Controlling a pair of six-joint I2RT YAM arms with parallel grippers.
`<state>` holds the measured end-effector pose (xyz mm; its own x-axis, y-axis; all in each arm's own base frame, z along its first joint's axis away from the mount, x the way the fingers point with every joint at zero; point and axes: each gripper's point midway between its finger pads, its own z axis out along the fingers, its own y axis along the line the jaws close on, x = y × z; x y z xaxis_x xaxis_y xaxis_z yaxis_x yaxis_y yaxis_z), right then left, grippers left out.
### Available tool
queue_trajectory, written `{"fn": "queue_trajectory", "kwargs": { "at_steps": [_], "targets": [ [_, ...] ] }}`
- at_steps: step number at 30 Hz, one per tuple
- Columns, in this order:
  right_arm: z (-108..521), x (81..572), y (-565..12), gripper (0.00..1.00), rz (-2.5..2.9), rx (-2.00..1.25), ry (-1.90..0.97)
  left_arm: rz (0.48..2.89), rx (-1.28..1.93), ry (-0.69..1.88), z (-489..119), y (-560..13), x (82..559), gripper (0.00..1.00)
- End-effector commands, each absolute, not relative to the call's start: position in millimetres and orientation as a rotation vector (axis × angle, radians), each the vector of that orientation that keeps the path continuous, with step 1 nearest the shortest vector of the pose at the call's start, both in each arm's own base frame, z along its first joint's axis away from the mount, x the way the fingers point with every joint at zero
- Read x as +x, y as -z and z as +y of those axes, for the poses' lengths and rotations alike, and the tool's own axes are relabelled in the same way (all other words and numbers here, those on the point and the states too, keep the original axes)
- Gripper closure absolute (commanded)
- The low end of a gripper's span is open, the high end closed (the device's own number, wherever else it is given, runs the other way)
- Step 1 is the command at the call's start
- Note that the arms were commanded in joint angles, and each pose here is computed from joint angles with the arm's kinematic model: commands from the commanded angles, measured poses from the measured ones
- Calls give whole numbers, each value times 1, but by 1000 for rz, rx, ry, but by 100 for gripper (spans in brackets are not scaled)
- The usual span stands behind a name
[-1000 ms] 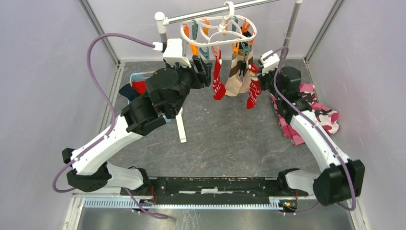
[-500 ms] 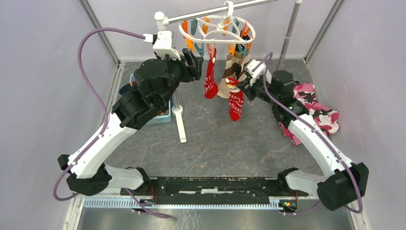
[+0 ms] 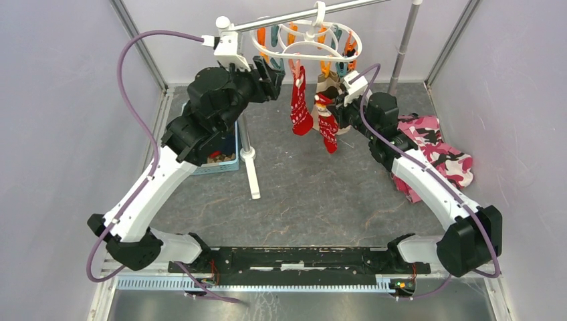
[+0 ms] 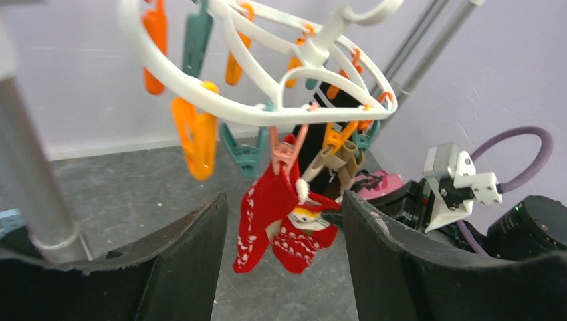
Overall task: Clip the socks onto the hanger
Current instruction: Rotate the hanger at the clothesline.
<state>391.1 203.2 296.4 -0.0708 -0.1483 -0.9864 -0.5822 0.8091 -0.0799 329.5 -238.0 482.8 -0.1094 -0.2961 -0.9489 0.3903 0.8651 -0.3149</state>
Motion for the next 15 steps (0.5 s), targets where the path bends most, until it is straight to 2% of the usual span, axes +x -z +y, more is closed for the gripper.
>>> {"fn": "queue_trajectory", "kwargs": {
  "at_steps": [1, 9, 15],
  "targets": [
    [203, 401, -332, 100, 1545, -524, -393, 1576, 72, 703, -261, -479, 332, 30],
    [202, 404, -333, 100, 1553, -516, -379, 1588, 34, 604, -254, -468, 349, 29],
    [202, 404, -332, 100, 1558, -514, -377, 1591, 40, 544, -253, -463, 361, 32]
  ]
}}
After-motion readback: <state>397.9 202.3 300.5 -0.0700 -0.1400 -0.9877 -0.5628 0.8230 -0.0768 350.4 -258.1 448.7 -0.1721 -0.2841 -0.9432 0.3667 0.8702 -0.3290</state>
